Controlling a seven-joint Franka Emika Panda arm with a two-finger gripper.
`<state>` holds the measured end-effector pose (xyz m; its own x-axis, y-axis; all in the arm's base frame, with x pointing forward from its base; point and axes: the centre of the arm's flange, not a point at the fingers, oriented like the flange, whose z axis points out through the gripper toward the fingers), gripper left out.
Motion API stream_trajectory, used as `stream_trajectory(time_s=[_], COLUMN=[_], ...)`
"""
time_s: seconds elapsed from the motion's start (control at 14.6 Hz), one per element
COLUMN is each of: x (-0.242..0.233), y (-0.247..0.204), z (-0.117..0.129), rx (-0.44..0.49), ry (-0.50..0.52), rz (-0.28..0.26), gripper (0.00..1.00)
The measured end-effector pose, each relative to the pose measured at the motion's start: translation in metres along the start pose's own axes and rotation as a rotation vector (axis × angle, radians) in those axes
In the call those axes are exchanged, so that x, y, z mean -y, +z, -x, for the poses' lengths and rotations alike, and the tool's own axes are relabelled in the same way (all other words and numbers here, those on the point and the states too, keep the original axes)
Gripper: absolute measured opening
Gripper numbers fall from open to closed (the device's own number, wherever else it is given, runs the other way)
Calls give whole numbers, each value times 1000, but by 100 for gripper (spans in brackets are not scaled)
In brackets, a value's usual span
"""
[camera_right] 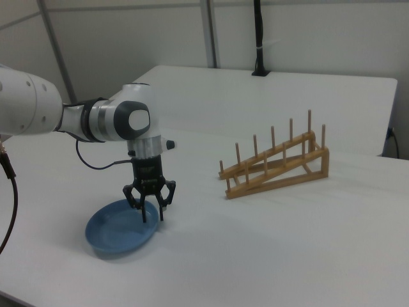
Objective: Place plate in plate rack
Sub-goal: 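Close the gripper on the blue plate's rim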
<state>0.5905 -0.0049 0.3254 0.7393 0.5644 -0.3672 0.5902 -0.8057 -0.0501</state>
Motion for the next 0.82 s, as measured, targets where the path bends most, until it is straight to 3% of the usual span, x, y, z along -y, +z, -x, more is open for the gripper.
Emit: stream_trajectory(time_s=[0.21,0.27,0.41,0.48,0.82], x=[-2,-3,-4,-5,-11], y=[9,11,14,11,-14], z=[-6,-8,-10,-10,-7], rx=[-4,-8,-8,-13,-44], ry=[8,14,20,24,38], rz=[2,4,4,6,26], gripper=[42,37,14,9,6])
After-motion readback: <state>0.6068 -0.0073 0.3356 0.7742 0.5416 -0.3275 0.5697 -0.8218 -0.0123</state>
